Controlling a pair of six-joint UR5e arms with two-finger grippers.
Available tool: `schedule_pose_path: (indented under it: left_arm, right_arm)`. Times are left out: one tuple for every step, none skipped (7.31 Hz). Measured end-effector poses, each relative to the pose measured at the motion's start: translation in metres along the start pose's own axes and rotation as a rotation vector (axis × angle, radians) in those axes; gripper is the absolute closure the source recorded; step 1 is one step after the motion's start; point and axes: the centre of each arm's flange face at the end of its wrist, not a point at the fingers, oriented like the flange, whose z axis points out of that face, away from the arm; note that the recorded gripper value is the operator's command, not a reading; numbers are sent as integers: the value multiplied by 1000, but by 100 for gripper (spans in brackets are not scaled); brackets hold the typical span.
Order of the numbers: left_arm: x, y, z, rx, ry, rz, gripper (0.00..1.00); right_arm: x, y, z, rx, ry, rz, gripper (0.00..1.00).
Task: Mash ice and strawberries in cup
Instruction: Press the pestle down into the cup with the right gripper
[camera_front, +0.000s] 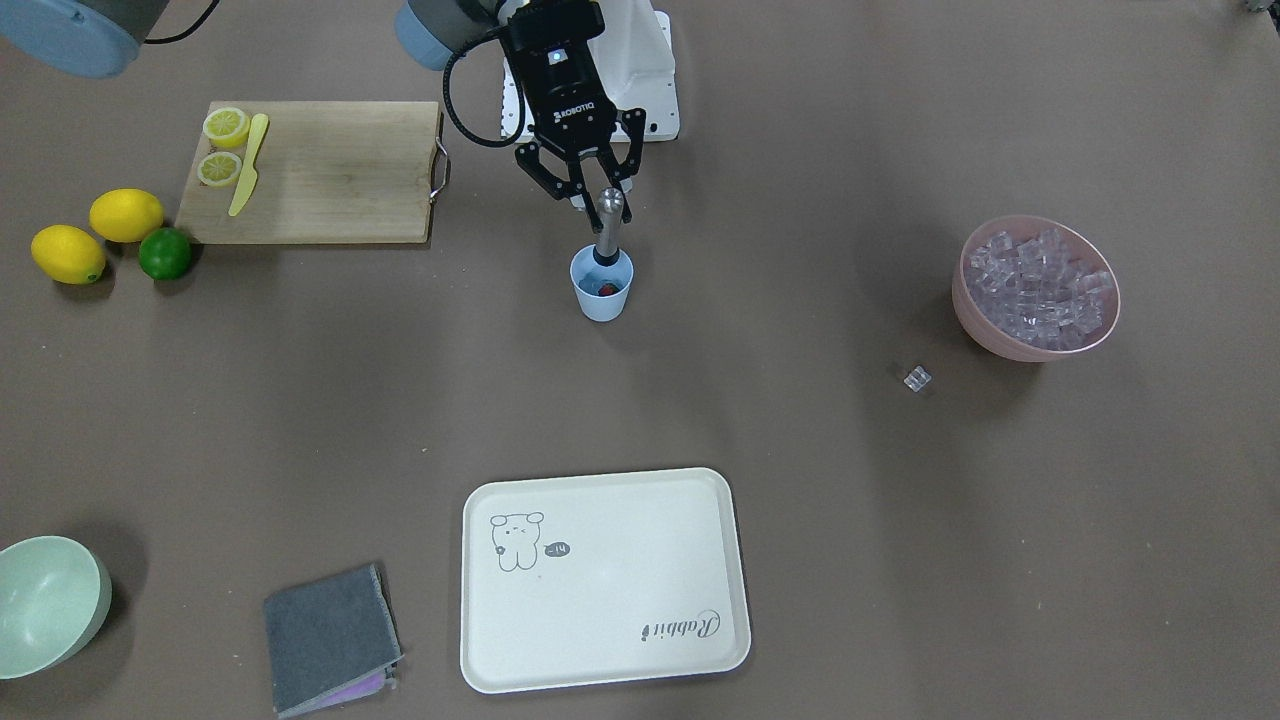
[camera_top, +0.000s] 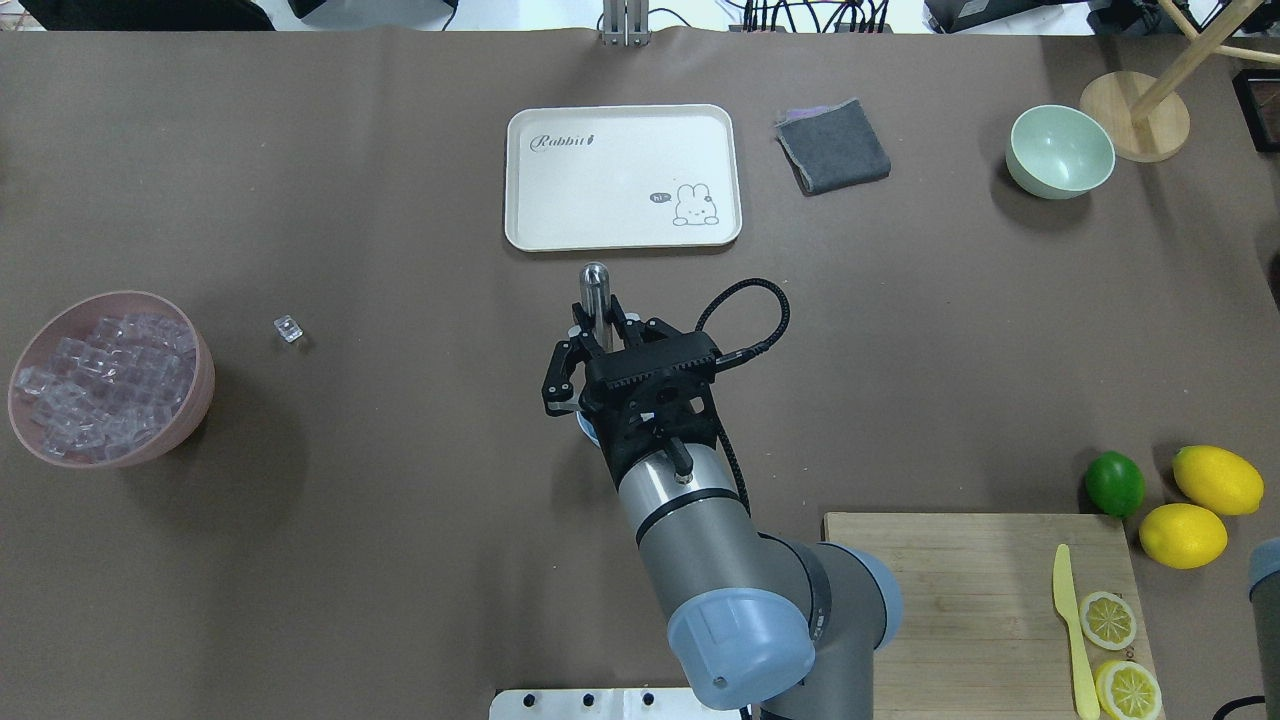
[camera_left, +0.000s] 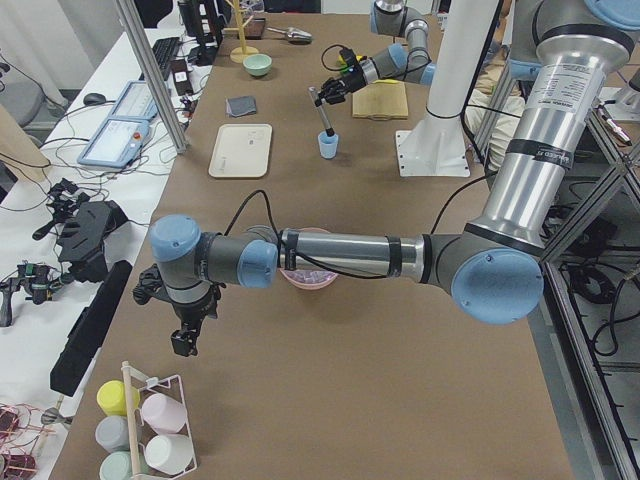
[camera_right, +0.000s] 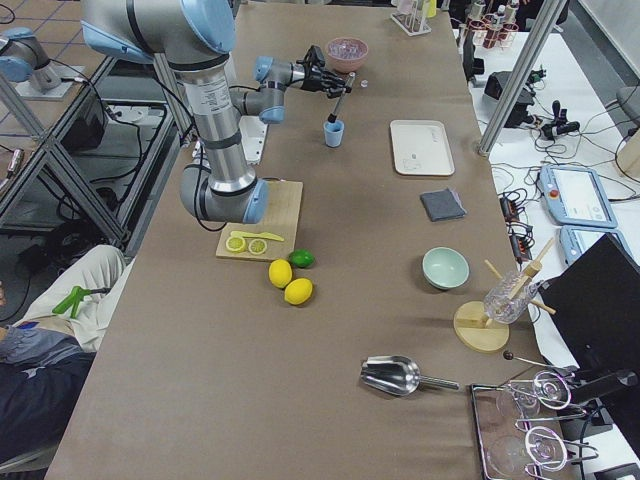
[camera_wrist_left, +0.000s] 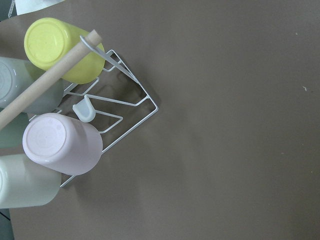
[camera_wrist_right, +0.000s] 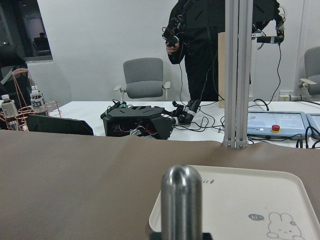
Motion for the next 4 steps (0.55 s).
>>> schedule_pose_path:
  left_arm:
    - [-1,1,2,-3,0,-2,3]
    - [-1,2,2,-4,1,-3,3]
    - [-2,2,3,-4,1,-4,3]
    - [-2,3,2,-4,0,-5,3]
  right_arm:
    - [0,-2,2,2,2,-3,100]
    - [0,1,8,-3,6,-11,100]
    - [0,8,15,-16,10,-25,100]
    - [0,16,21,-28,15,-36,100]
